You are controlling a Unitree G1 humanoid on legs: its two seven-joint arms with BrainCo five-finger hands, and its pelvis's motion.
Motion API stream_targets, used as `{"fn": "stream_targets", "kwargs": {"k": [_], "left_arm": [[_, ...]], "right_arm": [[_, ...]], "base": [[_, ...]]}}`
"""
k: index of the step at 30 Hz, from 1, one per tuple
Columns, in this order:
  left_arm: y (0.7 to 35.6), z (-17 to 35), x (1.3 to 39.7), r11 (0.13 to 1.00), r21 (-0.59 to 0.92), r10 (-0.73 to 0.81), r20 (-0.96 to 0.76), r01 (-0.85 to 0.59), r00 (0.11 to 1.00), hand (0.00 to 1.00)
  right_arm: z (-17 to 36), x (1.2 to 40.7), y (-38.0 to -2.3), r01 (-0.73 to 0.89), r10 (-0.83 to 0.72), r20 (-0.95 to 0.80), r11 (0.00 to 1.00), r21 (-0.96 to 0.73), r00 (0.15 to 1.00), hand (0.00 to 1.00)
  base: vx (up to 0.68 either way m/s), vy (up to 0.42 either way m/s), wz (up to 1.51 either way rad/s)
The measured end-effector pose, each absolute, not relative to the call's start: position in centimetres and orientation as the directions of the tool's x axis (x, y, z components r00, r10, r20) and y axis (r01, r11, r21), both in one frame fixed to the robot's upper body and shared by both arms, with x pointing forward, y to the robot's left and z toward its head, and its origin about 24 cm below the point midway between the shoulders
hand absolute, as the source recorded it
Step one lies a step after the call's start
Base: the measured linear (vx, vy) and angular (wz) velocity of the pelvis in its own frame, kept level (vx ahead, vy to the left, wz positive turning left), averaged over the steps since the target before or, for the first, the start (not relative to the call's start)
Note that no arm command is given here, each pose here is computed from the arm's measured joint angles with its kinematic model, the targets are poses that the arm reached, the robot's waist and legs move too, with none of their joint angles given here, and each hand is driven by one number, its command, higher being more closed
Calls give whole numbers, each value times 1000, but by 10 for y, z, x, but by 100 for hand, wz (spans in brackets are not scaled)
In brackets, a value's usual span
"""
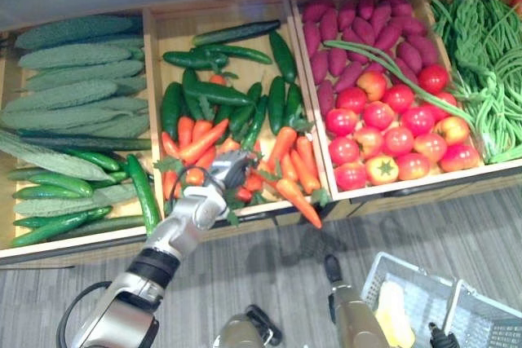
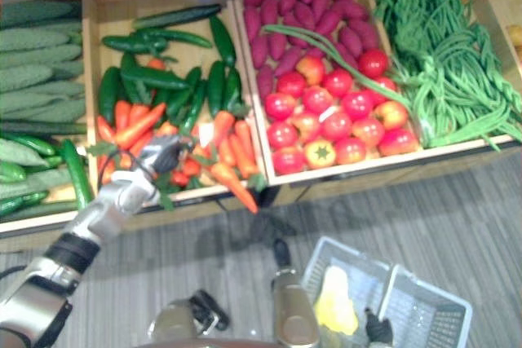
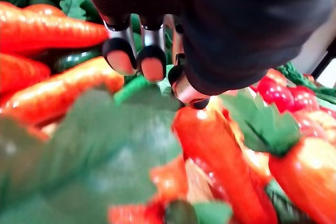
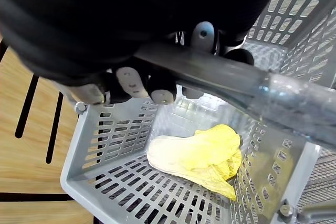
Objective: Pick vegetable in the basket
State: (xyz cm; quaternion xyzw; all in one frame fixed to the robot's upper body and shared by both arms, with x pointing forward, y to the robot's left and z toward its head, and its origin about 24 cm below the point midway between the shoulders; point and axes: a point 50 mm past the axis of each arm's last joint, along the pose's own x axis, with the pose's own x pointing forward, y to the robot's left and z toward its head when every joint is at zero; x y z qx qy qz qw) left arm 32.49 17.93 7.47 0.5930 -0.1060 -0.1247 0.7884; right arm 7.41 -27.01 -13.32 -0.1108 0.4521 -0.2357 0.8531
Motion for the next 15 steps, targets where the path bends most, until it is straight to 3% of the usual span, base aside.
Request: {"fn": "stream_targets", "kwargs": {"k": [14, 15], "left_arm": [[171, 78, 319, 275, 959, -362, 41, 65, 931, 0], [171, 78, 319, 275, 959, -362, 41, 65, 931, 100]], "right_arm": [[-134, 69, -270, 301, -504, -725, 863, -405, 469, 100], [-134, 69, -270, 301, -504, -725, 863, -405, 469, 100]], "base": [[-5, -5, 3], [0, 0, 0]]}}
